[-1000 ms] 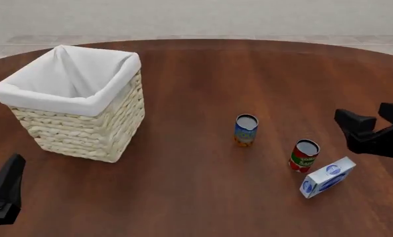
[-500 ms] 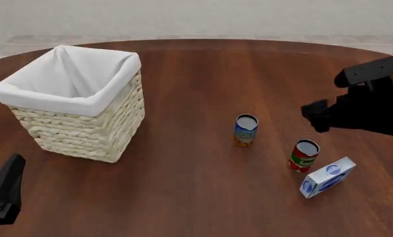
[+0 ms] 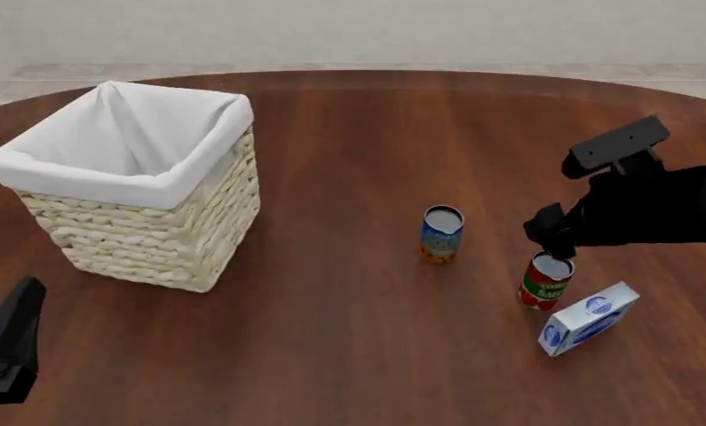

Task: Pick up the tomato sauce, and put it in the basket.

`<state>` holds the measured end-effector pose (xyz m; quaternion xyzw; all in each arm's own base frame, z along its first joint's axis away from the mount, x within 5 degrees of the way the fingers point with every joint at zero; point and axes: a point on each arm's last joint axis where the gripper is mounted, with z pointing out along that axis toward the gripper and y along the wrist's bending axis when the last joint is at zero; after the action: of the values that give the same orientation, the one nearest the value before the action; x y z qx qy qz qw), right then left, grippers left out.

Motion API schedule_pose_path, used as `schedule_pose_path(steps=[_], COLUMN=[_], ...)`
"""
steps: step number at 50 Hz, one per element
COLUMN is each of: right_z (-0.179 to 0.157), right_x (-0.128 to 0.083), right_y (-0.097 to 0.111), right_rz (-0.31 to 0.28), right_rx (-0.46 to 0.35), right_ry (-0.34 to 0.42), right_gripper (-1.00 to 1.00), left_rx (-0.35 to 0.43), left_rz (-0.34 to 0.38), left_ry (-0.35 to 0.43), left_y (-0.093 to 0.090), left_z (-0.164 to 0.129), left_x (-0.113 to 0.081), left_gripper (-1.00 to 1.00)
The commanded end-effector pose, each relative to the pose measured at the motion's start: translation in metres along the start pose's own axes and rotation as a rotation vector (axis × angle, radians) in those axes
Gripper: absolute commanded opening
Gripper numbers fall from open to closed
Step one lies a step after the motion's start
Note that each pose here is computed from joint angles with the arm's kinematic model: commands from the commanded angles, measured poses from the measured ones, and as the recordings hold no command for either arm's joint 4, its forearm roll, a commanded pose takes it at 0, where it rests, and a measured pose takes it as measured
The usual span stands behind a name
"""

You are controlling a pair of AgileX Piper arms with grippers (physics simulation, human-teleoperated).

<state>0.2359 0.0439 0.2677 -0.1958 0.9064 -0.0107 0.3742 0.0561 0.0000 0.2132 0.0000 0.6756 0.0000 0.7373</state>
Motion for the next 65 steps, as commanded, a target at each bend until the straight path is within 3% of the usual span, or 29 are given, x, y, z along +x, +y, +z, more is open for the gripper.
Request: schedule_pose_path(steps=[1, 24, 35, 65], right_z=[0.009, 0.032, 0.053, 0.077], right_x=[0.007, 0.018, 0.027, 0.052], right_y=[0.001, -0.018, -0.009, -0.014], right_rz=[-0.039, -0.052, -0.03, -0.011], right_rx=[-0.013, 0.027, 0.006, 0.014], right_ry=[0.06, 0.105, 0.12, 0.177], right_gripper=[1.0, 1.0, 1.0, 1.0], left_rx=[0.0, 0.0, 0.0, 0.0], left_rz=[0.0, 0.0, 0.0, 0.0], left_ry=[0.0, 0.0, 0.0, 0.0], left_y=[0.0, 0.0, 0.0, 0.0], left_z=[0.0, 0.0, 0.0, 0.0], left_x=[0.0, 0.0, 0.0, 0.0], left_gripper=[1.0, 1.0, 1.0, 1.0])
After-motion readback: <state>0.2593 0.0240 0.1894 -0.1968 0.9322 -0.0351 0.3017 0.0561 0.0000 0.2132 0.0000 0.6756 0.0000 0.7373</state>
